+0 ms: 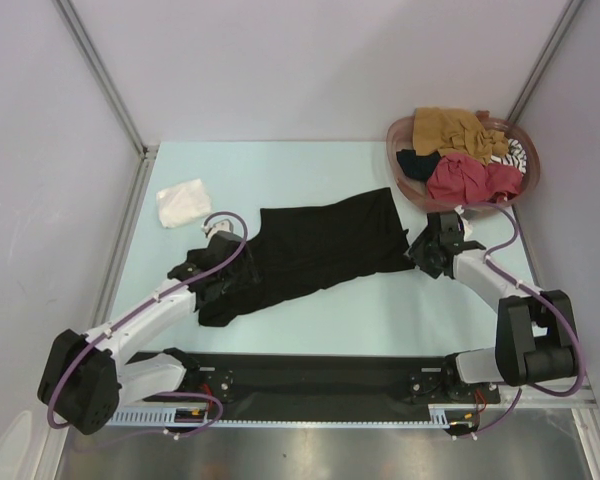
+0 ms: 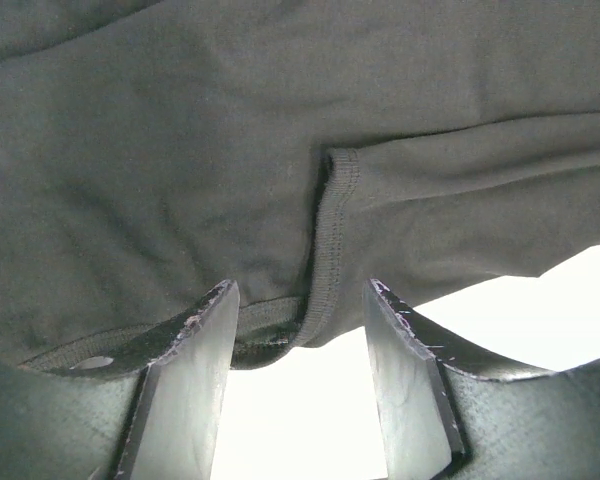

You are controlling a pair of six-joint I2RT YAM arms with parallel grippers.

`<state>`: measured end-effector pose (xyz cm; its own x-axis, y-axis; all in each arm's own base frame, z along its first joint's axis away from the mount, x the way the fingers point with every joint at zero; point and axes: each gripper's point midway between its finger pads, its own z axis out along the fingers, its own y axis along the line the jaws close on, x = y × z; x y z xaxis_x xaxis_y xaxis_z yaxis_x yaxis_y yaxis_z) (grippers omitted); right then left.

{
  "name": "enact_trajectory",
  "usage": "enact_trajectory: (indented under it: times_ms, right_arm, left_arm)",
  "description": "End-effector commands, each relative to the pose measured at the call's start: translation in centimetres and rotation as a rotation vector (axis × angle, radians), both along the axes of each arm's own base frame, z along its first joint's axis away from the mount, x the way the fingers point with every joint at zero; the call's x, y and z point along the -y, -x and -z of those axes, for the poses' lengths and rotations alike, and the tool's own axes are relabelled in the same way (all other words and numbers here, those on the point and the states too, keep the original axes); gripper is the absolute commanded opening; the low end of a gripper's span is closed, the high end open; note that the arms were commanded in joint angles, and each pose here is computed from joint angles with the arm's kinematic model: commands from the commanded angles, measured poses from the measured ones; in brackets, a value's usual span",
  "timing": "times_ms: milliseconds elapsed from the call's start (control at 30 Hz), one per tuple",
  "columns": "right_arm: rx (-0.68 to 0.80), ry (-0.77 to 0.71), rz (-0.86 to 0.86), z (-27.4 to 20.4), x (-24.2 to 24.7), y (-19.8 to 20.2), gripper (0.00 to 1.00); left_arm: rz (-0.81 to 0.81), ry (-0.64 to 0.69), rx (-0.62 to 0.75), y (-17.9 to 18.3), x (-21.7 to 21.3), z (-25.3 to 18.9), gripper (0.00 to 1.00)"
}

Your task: Fold and stack the tank tops

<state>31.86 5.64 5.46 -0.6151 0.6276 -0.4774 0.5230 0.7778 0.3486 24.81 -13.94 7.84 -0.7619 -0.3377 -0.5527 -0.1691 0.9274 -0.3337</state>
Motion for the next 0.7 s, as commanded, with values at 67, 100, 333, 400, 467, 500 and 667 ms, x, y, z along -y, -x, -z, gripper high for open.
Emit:
enact_trajectory:
  times_ms: [67,100,333,400,467,500,667]
  right_arm:
    - [0.019,-0.027,0.022,0.7,-0.2,-0.7,0.55]
    - [0.006,-0.025,0.029,1.1,-0.2,-0.6,0.55]
    - [-0.024,-0.039,0.076,2.7,-0.2,-1.3,0.43]
    - [-0.024,-0.014,0.097,2.9,0.3,-1.7,0.37]
    - [-0.032,0.004,0.106,3.0,0.6,-1.7,0.33]
    - [-0.031,0.017,0.112,2.9,0.9,-1.9,0.23]
    - [-0.092,0.098,0.184,3.0,3.0,0.7,0.00]
  left_arm:
    - [0.006,-0.005,0.064,-1.2,-0.2,-1.5,0.58]
    - [-0.004,0.001,0.056,-1.4,-0.6,-1.4,0.58]
    - [-0.052,0.017,0.041,-2.0,-2.9,-1.1,0.57]
    - [-0.063,0.011,0.036,-2.0,-3.4,-1.0,0.57]
    - [-0.064,0.010,0.028,-1.8,-3.6,-0.7,0.57]
    - [-0.069,0.008,0.027,-1.8,-3.9,-0.6,0.57]
    - [-0.078,-0.001,0.026,-1.8,-4.5,-0.6,0.57]
